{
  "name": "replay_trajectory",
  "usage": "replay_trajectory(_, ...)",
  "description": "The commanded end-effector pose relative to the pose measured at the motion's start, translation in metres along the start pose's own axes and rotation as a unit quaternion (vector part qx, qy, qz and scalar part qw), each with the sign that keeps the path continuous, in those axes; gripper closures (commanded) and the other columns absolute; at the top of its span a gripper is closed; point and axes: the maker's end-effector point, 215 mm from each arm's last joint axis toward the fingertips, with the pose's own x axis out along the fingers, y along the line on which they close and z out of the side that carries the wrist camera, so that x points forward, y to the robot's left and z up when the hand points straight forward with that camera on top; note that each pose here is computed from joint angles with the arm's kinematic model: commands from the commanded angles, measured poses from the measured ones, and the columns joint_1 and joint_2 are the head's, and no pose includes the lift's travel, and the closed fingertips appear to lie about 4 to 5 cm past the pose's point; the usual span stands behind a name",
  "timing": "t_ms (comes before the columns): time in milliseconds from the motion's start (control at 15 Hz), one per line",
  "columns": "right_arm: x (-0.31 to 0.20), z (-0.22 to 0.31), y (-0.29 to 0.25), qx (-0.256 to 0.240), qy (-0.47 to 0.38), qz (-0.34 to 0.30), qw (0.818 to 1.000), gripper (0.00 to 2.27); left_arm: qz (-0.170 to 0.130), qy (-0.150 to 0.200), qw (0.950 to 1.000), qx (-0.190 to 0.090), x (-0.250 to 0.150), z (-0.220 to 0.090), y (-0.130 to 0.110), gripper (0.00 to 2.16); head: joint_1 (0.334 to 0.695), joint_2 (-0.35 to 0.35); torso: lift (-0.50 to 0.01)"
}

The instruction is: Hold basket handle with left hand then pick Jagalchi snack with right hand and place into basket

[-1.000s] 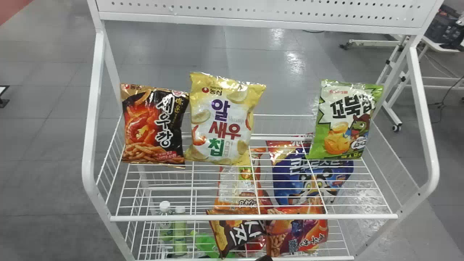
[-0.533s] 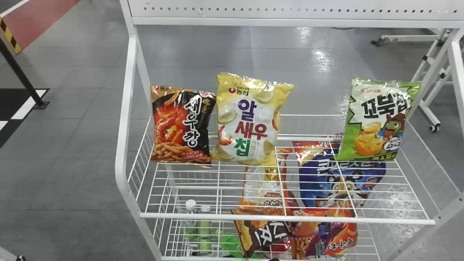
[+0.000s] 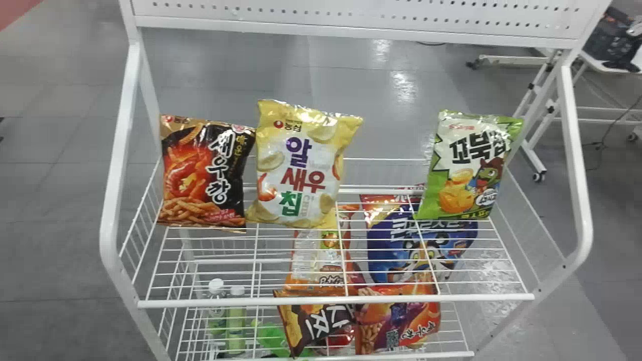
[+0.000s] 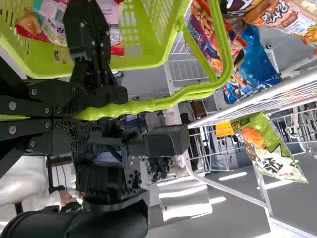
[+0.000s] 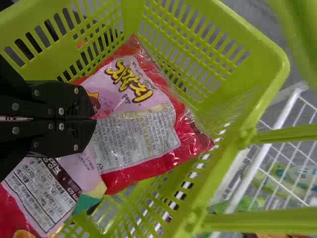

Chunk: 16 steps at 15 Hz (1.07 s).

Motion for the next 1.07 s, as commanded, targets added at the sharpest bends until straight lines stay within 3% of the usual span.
replay_trajectory(0,0.001,0.007,-0.001,-0.002,-0.020,-0.001,1.000,0.03,-0.001,0.000,1.0000,0.001,0.000,0.001,-0.001,1.52,0.695,-0.141,-0.010)
replay_trajectory(267,-0.040,0.021,-0.023,0.021,-0.084,-0.026,0.996,0.06,-0.002,0.000,1.0000,0.001,-0.001,0.001,-0.001,1.52,0.695,-0.126,-0.010)
replay_trajectory(667,-0.128,0.041,-0.046,0.079,-0.194,-0.023,0.978,0.08,-0.001,0.000,1.0000,0.000,-0.001,0.001,0.000,1.52,0.695,-0.236,-0.010)
replay_trajectory(800,-0.157,0.054,-0.051,0.098,-0.250,-0.020,0.963,0.09,0.000,-0.002,1.0000,0.002,-0.001,0.003,0.001,1.52,0.695,-0.258,-0.010)
replay_trajectory(1000,-0.200,0.098,-0.072,0.095,-0.387,-0.056,0.915,0.13,0.000,-0.007,1.0000,-0.003,-0.001,0.003,0.004,1.52,0.695,-0.271,-0.010)
